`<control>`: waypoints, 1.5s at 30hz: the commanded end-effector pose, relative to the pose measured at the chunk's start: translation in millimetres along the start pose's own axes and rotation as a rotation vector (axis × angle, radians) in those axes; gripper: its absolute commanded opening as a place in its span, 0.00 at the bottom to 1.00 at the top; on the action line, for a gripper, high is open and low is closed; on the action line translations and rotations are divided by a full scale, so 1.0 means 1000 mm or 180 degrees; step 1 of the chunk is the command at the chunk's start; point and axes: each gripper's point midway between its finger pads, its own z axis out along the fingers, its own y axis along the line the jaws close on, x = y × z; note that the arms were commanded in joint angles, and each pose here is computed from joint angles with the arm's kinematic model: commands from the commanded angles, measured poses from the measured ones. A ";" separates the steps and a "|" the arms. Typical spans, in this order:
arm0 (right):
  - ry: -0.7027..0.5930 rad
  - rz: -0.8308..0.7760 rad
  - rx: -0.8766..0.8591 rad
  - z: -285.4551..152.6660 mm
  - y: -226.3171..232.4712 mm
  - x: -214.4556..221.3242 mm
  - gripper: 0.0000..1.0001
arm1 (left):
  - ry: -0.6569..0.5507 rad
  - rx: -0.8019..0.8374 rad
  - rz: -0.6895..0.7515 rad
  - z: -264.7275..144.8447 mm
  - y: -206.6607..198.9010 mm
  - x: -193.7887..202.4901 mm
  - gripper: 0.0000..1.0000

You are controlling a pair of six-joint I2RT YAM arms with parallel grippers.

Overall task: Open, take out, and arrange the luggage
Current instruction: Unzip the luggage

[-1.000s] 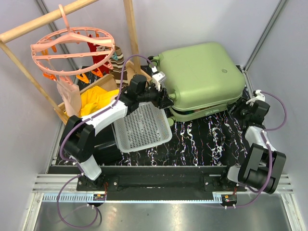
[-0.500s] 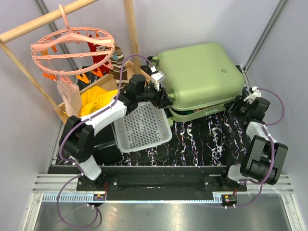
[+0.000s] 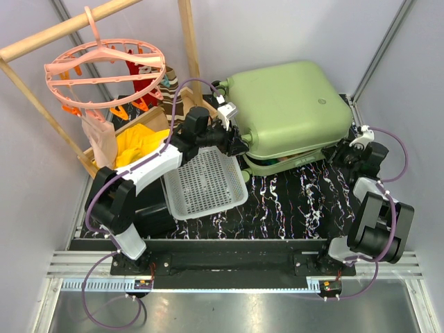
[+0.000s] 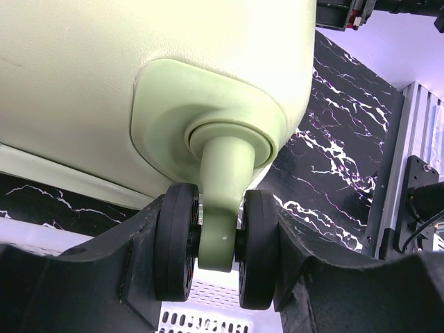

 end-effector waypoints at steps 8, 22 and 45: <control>-0.0267 -0.0400 -0.0134 0.009 0.005 -0.012 0.28 | -0.0701 -0.0923 0.0111 -0.054 0.059 -0.080 0.00; -0.0434 -0.0378 0.0215 0.004 -0.011 -0.018 0.00 | -0.0717 -0.0991 0.0067 -0.058 0.062 -0.076 0.00; -0.0610 -0.0269 0.1309 -0.004 -0.051 -0.061 0.00 | -0.0721 -0.0928 -0.0014 -0.061 0.058 -0.066 0.00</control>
